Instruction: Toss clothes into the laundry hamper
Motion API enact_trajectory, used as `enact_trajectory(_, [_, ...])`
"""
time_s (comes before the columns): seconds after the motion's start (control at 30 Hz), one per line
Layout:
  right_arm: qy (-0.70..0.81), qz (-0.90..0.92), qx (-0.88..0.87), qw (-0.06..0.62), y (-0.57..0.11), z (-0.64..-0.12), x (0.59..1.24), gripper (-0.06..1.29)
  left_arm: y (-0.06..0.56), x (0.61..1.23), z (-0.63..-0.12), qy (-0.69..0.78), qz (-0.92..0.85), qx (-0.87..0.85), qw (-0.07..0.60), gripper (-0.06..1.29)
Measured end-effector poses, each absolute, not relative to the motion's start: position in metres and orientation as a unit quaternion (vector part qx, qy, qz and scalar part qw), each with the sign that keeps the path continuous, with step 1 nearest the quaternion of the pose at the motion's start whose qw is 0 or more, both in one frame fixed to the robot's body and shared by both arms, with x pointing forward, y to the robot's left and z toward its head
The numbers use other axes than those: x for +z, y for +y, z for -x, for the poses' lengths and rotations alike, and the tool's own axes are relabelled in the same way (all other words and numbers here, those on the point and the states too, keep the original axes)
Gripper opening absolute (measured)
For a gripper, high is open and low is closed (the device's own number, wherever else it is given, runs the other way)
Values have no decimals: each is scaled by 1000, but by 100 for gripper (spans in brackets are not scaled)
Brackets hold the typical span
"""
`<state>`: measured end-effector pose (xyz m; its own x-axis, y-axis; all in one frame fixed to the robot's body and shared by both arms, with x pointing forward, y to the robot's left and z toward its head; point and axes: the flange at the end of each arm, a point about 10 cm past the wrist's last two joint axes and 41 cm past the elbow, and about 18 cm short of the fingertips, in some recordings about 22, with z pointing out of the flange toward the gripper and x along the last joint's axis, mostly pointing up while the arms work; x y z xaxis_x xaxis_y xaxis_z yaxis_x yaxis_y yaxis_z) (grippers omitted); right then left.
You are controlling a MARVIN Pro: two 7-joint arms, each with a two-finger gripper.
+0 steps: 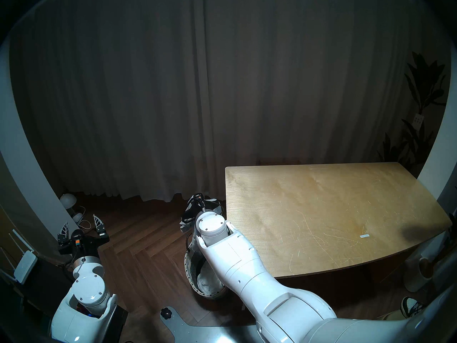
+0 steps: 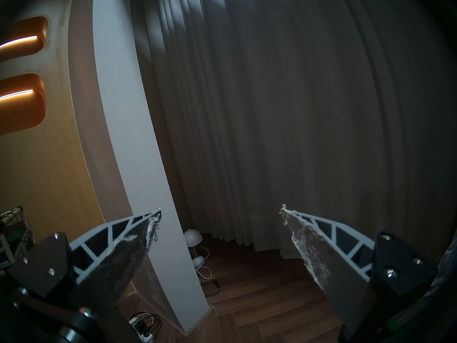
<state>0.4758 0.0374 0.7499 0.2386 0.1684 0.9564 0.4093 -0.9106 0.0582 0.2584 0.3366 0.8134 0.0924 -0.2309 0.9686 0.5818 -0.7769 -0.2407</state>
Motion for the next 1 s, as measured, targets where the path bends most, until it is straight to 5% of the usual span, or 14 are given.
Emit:
enact_trajectory(0.47, [-183, 766, -607, 101, 46, -490, 752, -1, 337, 814, -259, -130, 672, -661, 307, 126])
enact_trajectory(0.57, [-183, 760, -615, 103, 48, -492, 756, 38, 337, 814, -259, -130, 672, -661, 307, 126])
enact_trajectory(0.73, [-189, 747, -628, 108, 52, -493, 761, 24, 337, 814, -259, -129, 672, -662, 307, 126])
enact_trajectory(0.8, [-194, 741, -633, 112, 54, -492, 763, 59, 337, 814, -259, -129, 672, -662, 307, 126])
enact_trajectory(0.83, [-196, 738, -635, 114, 54, -492, 764, 113, 337, 814, -259, -129, 672, -662, 307, 126])
enact_trajectory(0.87, [-198, 736, -637, 115, 54, -492, 765, 123, 337, 814, -259, -129, 672, -662, 307, 126])
enact_trajectory(1.0, [-203, 730, -643, 114, 49, -492, 766, 125, 337, 814, -259, -129, 671, -662, 307, 126])
